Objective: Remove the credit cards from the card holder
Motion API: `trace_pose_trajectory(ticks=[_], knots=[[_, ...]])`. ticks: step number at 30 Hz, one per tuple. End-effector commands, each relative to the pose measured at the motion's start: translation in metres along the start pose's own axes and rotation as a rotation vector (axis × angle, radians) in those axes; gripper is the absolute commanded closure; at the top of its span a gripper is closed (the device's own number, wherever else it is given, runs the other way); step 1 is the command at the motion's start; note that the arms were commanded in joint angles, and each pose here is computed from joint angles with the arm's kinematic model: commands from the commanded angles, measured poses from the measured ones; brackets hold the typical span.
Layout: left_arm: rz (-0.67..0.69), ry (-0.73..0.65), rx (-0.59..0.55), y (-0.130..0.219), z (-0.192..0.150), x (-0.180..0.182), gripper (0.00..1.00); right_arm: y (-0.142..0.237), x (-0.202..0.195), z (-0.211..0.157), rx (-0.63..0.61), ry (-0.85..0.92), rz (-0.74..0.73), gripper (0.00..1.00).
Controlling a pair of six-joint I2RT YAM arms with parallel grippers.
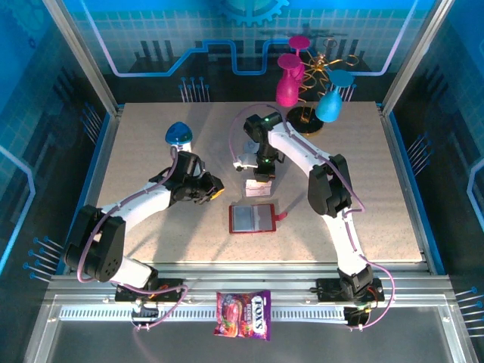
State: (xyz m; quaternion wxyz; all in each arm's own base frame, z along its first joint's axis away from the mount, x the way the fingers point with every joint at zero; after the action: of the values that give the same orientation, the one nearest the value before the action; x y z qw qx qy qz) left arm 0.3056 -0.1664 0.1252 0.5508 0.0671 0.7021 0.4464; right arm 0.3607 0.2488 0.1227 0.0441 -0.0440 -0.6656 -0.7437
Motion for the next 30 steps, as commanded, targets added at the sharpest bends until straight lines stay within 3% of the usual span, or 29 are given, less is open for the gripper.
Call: trace_pose_trajectory(ticks=[1,6,16,30], knots=[[0.000,0.036,0.006,0.000,0.001,0.004,0.81,-0.006,0.004,-0.001,0.021,0.012,0.038,0.94],[-0.005,0.031,0.007,0.000,0.002,0.001,0.80,-0.002,0.003,0.000,0.011,0.011,0.018,0.82],[0.008,0.035,0.028,-0.003,0.000,0.004,0.80,0.019,0.003,0.006,-0.046,-0.022,-0.046,0.80],[-0.006,0.041,0.088,-0.012,-0.006,0.008,0.80,0.059,-0.004,0.003,-0.378,-0.493,-0.201,0.69]])
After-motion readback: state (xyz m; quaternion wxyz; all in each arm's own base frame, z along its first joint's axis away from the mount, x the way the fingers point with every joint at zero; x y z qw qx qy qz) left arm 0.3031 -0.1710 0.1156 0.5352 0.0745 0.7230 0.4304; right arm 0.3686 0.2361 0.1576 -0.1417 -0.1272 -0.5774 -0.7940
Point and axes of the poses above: each hand's point on the last joint's axis, 136 mm out from that joint toward the fingers, its own y axis back along the fingers, its own x axis along the line the jaws close on, z = x × y, the point moved 4 cm from there along y, back along the fingers, and after that the axes turned 4 degrees about y, right-handed, at the moved point
